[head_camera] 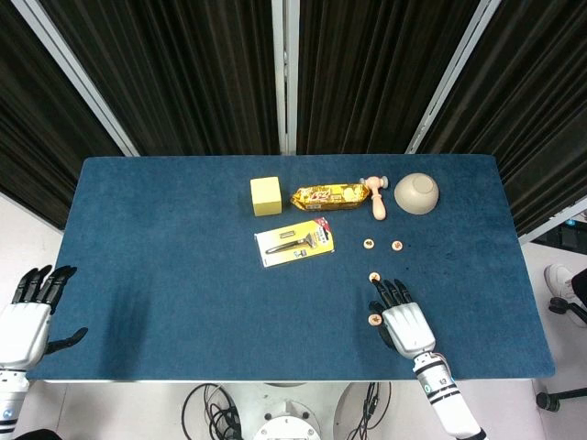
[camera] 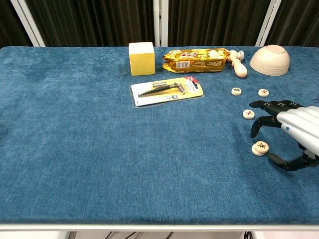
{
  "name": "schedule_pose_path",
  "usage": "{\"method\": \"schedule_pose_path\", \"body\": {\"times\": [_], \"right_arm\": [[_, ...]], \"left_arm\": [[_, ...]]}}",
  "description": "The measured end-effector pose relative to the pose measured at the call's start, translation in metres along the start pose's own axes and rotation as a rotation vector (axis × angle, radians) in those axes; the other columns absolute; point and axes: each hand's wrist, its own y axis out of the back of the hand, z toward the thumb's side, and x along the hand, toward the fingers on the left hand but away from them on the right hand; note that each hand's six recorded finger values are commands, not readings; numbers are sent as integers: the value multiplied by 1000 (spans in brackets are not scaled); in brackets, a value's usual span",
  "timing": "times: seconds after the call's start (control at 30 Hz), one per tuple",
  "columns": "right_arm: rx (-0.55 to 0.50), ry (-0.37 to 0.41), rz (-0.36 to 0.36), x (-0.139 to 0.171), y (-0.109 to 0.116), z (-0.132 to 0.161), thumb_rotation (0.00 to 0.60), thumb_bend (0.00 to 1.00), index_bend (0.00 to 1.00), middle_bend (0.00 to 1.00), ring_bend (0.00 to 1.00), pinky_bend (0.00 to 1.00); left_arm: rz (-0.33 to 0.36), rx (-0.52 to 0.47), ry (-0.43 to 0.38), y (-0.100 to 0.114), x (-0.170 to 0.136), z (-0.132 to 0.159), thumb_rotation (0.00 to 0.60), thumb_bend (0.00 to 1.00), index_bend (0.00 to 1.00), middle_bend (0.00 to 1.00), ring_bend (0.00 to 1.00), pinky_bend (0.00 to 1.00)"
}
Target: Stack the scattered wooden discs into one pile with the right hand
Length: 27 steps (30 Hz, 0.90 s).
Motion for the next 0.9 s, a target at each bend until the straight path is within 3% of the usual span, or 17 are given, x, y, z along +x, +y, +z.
{"method": "schedule_pose_path", "body": {"times": [0.33, 0.47, 0.9], "right_arm": [[-24, -46, -90, -16, 34, -17, 600, 327, 266, 0, 0, 0], [-8, -73, -94, -32, 43, -24, 600, 327, 264, 0, 0, 0], [79, -125, -2, -82, 16, -23, 600, 327, 290, 0, 0, 0]], "left_arm": [[-4, -1, -4, -1, 0, 1, 600, 126, 100, 87, 0, 0], [-7, 0, -5, -2, 1, 1, 600, 127, 100, 87, 0, 0], [-17, -5, 10, -5, 2, -3, 600, 126, 100, 87, 0, 0]]}}
